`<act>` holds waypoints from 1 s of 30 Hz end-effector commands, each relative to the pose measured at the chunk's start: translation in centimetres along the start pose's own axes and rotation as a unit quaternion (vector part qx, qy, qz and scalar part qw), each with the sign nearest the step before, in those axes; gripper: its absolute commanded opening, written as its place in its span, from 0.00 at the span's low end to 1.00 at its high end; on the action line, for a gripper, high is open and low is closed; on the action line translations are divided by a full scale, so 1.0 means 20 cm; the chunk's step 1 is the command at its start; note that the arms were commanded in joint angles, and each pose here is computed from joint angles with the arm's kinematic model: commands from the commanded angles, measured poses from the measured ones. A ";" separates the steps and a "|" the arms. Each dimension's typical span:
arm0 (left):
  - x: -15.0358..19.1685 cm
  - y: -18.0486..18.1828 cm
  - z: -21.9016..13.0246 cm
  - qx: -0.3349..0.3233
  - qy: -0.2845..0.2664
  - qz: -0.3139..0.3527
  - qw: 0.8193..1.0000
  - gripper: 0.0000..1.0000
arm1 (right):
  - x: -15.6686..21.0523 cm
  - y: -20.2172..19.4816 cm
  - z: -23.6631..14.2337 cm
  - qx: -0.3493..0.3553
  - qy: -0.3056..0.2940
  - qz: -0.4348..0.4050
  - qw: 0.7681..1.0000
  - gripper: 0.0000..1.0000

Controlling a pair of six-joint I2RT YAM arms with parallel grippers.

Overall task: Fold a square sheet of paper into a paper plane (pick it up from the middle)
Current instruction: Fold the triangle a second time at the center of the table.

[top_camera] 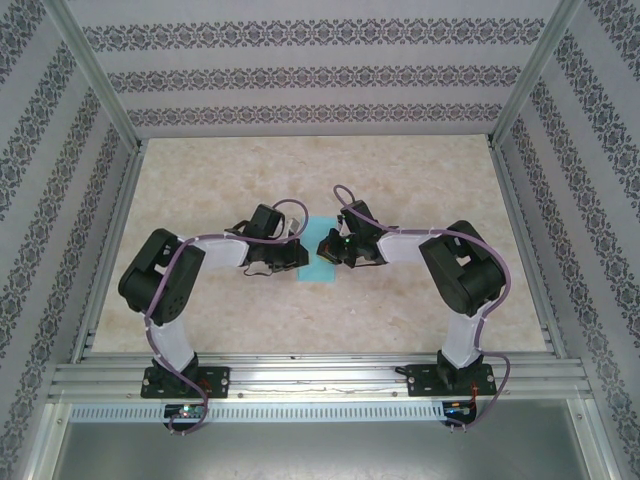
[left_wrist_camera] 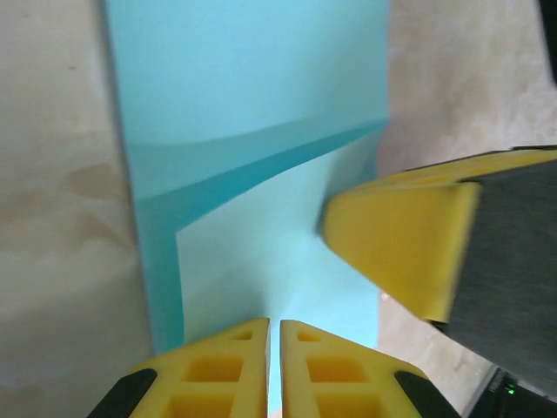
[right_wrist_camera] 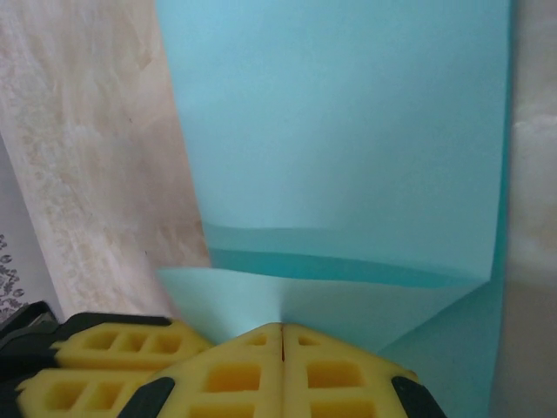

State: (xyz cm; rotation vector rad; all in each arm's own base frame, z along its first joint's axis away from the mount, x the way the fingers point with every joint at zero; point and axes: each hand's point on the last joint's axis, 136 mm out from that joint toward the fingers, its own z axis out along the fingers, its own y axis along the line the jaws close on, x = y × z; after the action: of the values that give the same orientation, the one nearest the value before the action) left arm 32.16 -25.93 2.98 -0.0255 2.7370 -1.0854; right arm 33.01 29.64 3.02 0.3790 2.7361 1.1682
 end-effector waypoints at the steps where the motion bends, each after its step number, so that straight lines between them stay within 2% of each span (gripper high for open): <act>1: 0.02 0.05 0.03 -0.024 0.008 0.014 1.000 0.13 | 0.02 0.07 0.02 -0.013 0.008 -0.008 1.000 0.00; 14: 0.08 0.11 0.05 -0.040 0.031 0.022 0.998 0.12 | 0.13 0.02 0.10 0.001 0.031 -0.002 1.000 0.00; 18: 0.09 0.12 0.04 -0.047 0.035 0.028 0.998 0.09 | 0.13 -0.08 0.12 0.029 0.023 0.016 0.999 0.00; 22: 0.11 0.14 0.04 -0.057 0.042 0.031 0.997 0.07 | 0.10 -0.17 0.11 0.037 0.013 0.042 0.998 0.00; 30: 0.14 0.21 0.04 -0.087 0.057 0.037 0.994 0.04 | -0.04 -0.16 0.02 0.025 -0.011 0.049 0.998 0.00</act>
State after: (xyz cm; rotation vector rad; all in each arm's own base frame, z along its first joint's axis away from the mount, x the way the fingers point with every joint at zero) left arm 32.06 -25.38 1.88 0.1054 2.7555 -0.9965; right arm 32.56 29.88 1.62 0.4427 2.7467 1.2056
